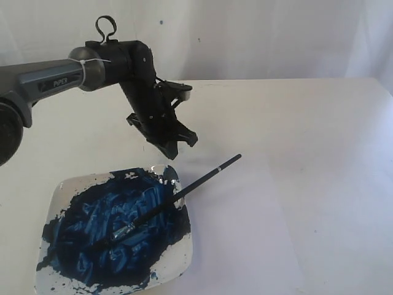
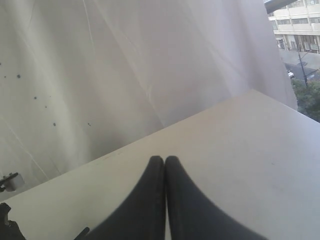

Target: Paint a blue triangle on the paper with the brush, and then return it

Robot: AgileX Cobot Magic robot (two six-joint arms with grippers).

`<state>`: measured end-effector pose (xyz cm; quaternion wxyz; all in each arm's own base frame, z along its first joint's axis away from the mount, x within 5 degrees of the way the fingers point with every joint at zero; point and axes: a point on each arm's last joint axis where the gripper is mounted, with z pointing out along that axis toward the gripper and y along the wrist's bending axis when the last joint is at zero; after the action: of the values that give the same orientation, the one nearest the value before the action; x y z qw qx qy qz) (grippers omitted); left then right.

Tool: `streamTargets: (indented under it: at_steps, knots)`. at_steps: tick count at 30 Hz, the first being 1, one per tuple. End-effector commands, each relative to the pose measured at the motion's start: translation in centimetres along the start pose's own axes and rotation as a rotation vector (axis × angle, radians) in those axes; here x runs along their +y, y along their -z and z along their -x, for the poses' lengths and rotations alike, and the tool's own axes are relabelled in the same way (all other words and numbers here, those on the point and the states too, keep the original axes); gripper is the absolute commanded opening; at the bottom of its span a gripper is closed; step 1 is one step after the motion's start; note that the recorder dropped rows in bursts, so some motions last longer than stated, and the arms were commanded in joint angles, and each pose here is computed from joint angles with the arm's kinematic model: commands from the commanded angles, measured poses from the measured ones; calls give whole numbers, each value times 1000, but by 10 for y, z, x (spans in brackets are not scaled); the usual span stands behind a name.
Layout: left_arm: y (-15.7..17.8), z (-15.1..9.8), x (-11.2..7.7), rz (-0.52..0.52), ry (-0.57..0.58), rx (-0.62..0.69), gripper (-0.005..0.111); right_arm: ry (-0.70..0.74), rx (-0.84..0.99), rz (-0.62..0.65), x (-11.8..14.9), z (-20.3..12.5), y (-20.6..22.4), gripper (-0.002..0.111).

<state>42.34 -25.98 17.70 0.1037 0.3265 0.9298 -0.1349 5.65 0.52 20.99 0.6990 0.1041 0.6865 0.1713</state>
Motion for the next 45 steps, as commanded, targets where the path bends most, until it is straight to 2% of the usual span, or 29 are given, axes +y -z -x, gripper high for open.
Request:
streamTargets:
  at_steps: [1,10,30,45]
  knots:
    - [-2,1,-2,-12,-3,0,0,20,-6,-3,-1,-1,0,0]
    - [-14,9,-22,-5,-78,-57,0,20,-6,-3,-1,-1,0,0]
    - [-31,0,-19,-15,-73,25,0,20,-6,-3,-1,-1,0,0]
    - [-31,4,-18,-3,-90,-19,0,20,-6,-3,-1,-1,0,0]
